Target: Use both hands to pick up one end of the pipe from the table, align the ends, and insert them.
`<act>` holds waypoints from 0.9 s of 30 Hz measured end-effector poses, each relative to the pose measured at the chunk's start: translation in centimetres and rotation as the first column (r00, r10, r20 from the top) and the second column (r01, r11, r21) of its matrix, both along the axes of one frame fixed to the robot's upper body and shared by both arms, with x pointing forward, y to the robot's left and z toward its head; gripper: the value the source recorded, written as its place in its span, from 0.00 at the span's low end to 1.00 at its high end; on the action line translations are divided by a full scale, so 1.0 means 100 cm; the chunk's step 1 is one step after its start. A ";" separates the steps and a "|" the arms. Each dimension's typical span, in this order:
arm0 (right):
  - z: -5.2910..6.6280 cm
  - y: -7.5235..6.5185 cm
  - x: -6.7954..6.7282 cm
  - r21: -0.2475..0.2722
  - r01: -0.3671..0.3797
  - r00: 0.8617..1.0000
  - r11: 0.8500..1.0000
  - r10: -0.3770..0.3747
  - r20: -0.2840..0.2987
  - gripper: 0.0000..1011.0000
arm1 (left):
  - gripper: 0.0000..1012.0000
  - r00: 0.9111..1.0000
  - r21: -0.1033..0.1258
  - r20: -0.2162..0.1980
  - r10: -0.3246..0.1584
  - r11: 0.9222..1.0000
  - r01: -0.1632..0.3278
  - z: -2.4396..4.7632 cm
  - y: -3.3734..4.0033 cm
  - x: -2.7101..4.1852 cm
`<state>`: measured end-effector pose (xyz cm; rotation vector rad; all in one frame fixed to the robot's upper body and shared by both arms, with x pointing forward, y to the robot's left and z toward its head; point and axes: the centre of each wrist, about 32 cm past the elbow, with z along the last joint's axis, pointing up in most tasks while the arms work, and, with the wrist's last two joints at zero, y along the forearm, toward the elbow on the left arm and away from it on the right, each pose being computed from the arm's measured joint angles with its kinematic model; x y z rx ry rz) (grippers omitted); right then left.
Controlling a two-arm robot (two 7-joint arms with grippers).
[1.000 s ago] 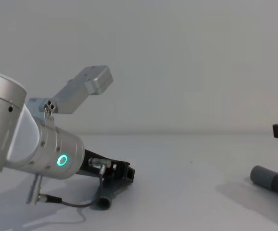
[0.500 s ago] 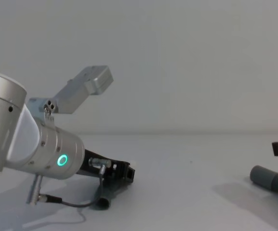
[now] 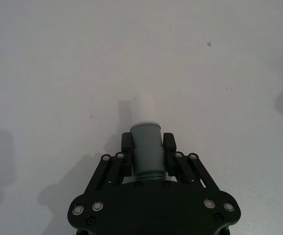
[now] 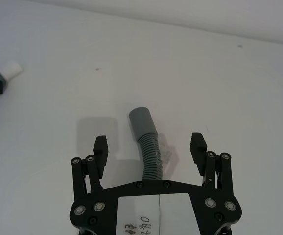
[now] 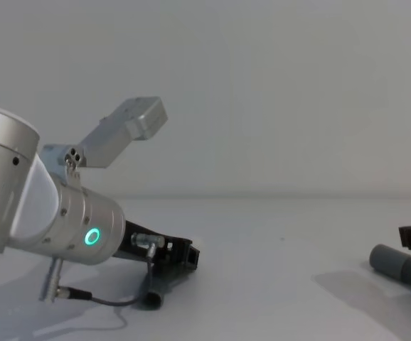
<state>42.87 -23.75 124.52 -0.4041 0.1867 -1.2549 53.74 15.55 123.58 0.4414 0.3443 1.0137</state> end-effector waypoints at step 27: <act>-0.017 0.008 0.010 -0.062 0.025 0.996 0.998 -0.030 -0.081 0.99 | 0.36 1.000 0.000 0.000 0.000 1.000 0.000 0.0000 0.0000 0.0000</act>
